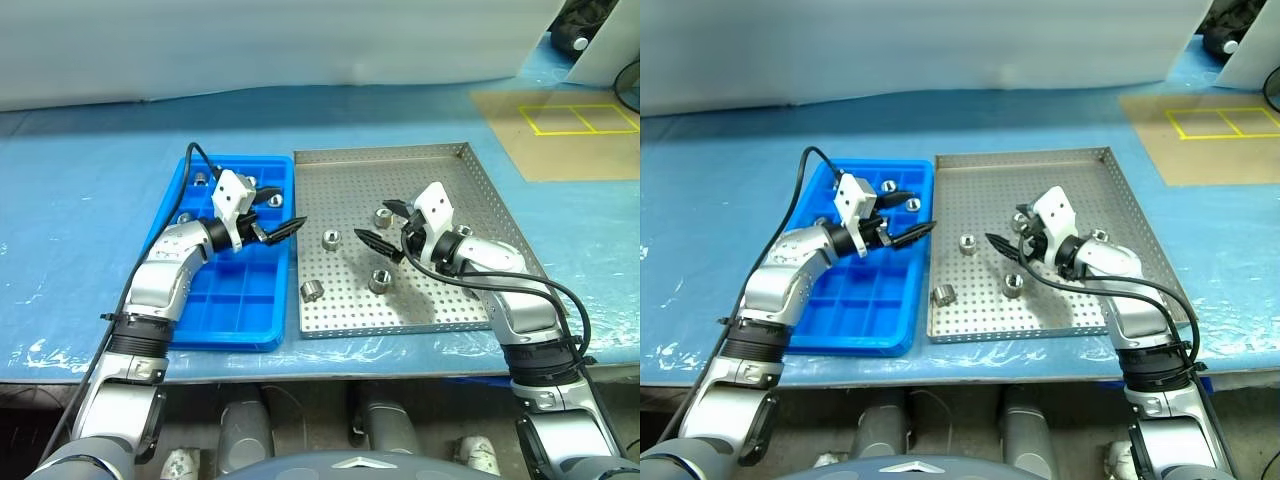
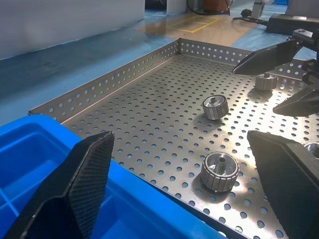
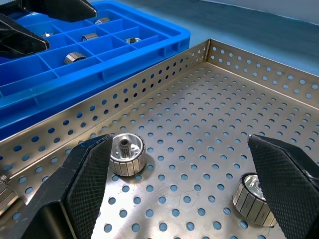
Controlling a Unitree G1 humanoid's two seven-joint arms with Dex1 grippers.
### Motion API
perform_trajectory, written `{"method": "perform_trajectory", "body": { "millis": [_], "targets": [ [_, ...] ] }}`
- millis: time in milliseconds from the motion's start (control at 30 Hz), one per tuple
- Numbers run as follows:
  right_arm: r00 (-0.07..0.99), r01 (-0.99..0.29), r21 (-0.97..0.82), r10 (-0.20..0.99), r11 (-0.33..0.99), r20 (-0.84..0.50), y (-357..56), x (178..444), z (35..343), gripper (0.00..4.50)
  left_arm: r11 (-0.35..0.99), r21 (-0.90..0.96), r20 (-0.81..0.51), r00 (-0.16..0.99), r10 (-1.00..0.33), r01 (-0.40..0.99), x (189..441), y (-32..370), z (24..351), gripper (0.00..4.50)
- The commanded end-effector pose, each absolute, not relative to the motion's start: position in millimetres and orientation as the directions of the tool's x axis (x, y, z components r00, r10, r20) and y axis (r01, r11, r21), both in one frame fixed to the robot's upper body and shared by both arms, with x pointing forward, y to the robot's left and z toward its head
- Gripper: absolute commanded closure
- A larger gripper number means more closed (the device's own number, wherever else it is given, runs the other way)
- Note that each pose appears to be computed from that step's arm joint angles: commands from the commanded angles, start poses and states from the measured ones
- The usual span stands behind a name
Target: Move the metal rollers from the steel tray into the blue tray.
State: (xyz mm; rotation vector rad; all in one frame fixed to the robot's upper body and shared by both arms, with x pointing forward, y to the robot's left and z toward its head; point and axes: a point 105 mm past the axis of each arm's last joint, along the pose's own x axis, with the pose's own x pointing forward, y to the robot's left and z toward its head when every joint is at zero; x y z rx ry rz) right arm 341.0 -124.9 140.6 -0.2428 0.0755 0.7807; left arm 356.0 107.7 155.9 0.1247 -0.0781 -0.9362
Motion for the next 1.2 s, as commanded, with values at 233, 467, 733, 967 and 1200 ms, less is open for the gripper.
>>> {"method": "perform_trajectory", "body": {
  "millis": [233, 467, 733, 967, 1200],
  "targets": [
    [0.711, -0.699, -0.222, 0.694, 0.680, -0.114, -122, 342, 153, 0.03, 0.589, 0.169, 0.053, 0.590, -0.806, 0.790, 355, 111, 169, 0.00],
    [0.709, -0.701, -0.224, 0.696, 0.677, -0.116, -123, 342, 154, 0.03, 0.588, 0.171, 0.055, 0.589, -0.806, 0.790, 354, 111, 170, 0.00],
    [0.716, -0.693, -0.253, 0.686, 0.675, -0.129, -137, 343, 162, 0.03, 0.407, 0.242, 0.012, 0.417, -0.909, 0.881, 348, 84, 189, 0.00],
    [0.660, -0.747, -0.228, 0.737, 0.624, -0.143, -137, 325, 167, 0.03, 0.051, 0.345, -0.154, 0.110, -0.982, 0.937, 333, 54, 202, 0.00],
    [0.452, -0.892, -0.180, 0.839, 0.415, -0.303, -141, 269, 164, 0.03, -0.187, 0.336, -0.353, -0.061, -0.934, 0.923, 339, 46, 183, 0.00]
  ]
}}
